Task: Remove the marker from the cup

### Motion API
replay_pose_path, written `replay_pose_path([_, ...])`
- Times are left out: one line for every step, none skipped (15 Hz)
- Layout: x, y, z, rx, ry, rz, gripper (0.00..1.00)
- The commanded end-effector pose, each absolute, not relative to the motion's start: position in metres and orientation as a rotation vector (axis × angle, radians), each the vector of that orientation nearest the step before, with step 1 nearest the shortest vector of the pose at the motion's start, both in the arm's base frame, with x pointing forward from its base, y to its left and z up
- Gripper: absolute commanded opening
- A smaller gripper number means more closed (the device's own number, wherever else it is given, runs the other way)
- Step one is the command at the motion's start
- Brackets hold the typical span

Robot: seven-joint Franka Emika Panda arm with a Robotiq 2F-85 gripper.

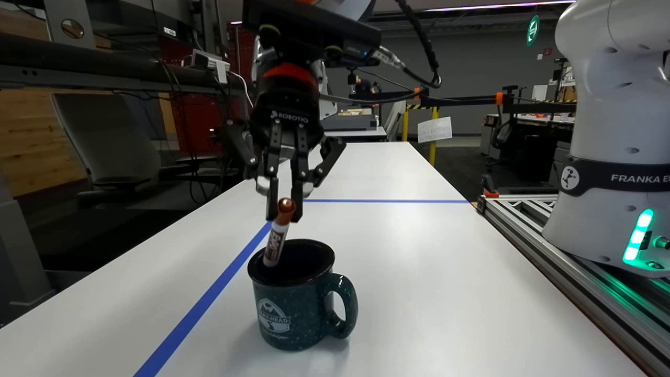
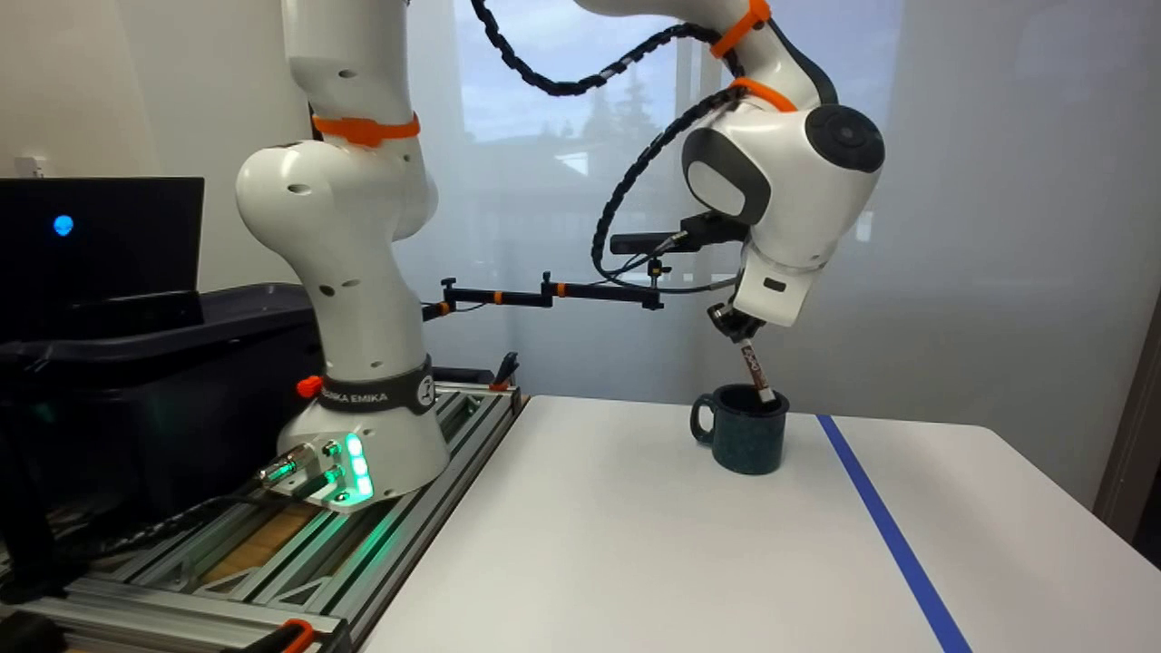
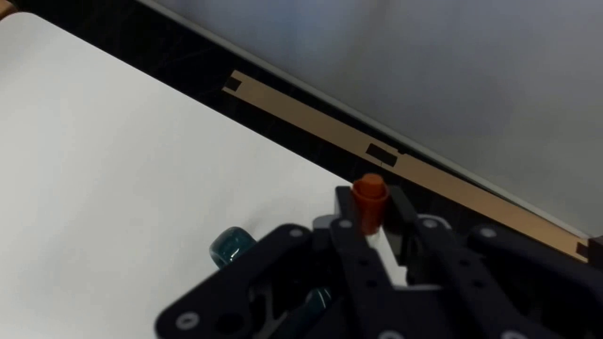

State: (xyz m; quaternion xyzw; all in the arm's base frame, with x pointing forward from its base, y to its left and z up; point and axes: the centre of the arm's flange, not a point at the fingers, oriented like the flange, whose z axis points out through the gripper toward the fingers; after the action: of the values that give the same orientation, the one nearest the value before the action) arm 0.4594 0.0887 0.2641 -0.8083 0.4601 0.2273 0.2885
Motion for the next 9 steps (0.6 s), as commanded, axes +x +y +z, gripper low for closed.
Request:
replay_pose_path([0.429, 0.07, 0.306, -2.159, 1.266, 0.454, 0.05])
replay_pose_path([0.425, 0.062, 0.312, -2.176, 1.293, 0.416, 0.05])
replay_pose_path([0.421, 0.055, 0.315, -2.193, 1.313, 0.38, 0.05])
replay_pose_path([0.416, 0.048, 0.317, -2.226, 1.344, 0.331, 0.05])
replay_pose_path([0.412, 0.039, 0.317, -2.261, 1.374, 0.299, 0.05])
replay_pose_path([0.408, 0.031, 0.316, -2.284, 1.404, 0.272, 0.05])
replay_pose_path([0.406, 0.022, 0.312, -2.309, 1.438, 0.252, 0.05])
replay_pose_path([0.403, 0.013, 0.308, -2.319, 1.479, 0.233, 0.05])
replay_pose_path([0.402, 0.004, 0.303, -2.324, 1.515, 0.22, 0.05])
